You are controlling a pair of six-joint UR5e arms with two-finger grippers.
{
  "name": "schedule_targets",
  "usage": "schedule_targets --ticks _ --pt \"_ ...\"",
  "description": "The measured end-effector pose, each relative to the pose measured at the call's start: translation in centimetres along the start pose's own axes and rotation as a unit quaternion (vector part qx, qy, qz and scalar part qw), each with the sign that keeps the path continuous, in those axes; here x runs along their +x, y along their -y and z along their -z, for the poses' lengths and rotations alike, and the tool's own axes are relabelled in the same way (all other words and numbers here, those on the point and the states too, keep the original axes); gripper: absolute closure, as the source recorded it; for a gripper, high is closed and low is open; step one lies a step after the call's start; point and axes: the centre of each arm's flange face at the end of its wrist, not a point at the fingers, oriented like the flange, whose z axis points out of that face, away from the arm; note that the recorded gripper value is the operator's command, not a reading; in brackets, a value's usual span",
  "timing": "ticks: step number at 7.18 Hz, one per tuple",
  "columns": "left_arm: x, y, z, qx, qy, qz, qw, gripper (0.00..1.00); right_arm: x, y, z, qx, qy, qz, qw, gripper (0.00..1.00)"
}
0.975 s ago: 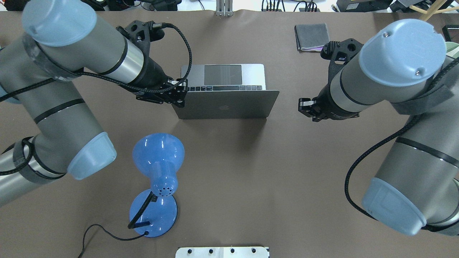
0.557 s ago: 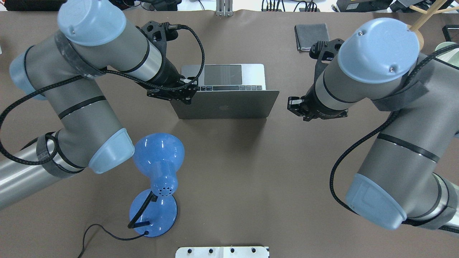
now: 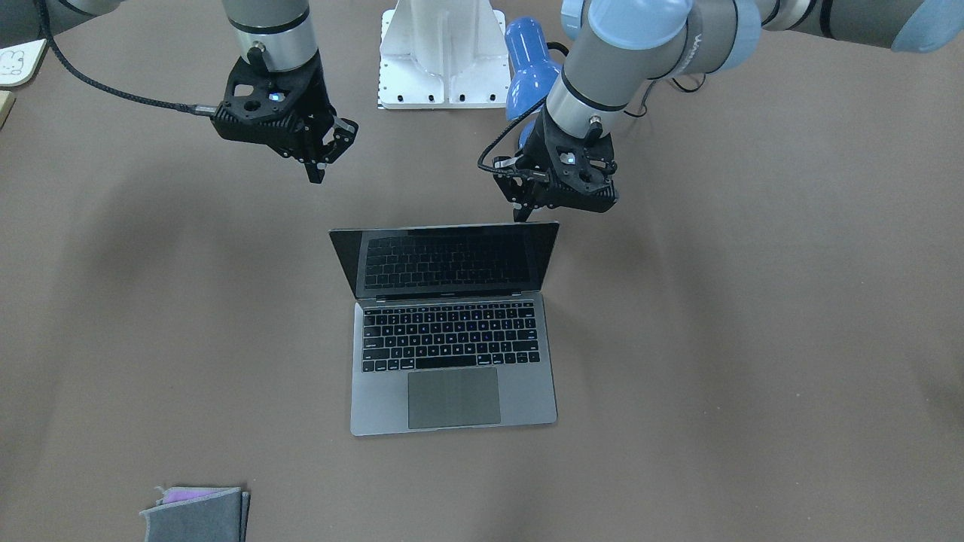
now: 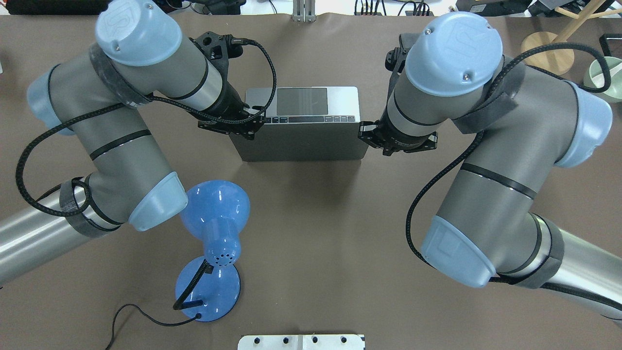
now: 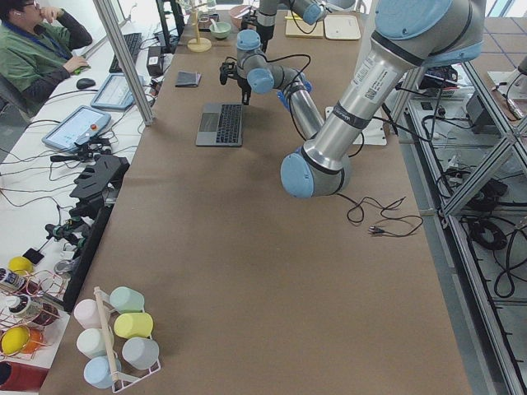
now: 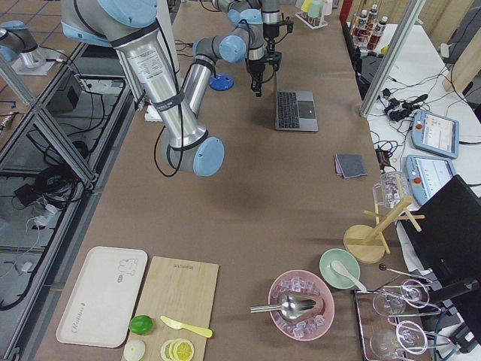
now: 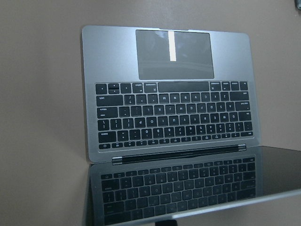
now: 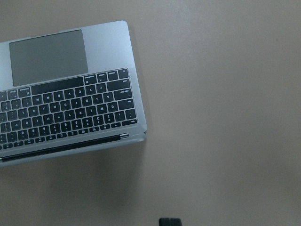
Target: Close laptop
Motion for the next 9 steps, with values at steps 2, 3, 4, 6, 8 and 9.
schedule_targets --ticks 2,3,4,6,8,9 --pt "-0.3 0.1 -0.3 -0.001 0.003 -0.010 0.9999 1.00 -2.4 1.1 -1.1 0.004 0.013 -0.005 0.9999 1.00" --pt "-0.3 0.1 -0.3 -0.001 0.004 -0.013 0.9999 1.00 -3.1 1.5 -1.7 0.006 0.017 -0.010 0.9998 1.00" --pt "-0.3 0.1 -0.3 -0.001 0.004 -0.015 0.9999 1.00 -3.5 1.8 -2.4 0.006 0.020 -0.015 0.9997 1.00" --pt "0.0 0.2 -0.2 0.000 0.002 -0.016 0.9999 1.00 -4.5 2.6 -3.3 0.010 0.019 -0.020 0.9996 1.00" --pt "0.1 0.5 -0.5 0.002 0.005 -0.022 0.9997 1.00 -5.5 4.3 -4.0 0.020 0.016 -0.026 0.9993 1.00" --pt "0.0 0.9 -0.9 0.004 0.011 -0.032 0.9994 1.00 -5.6 5.5 -4.6 0.026 0.018 -0.030 0.9990 1.00"
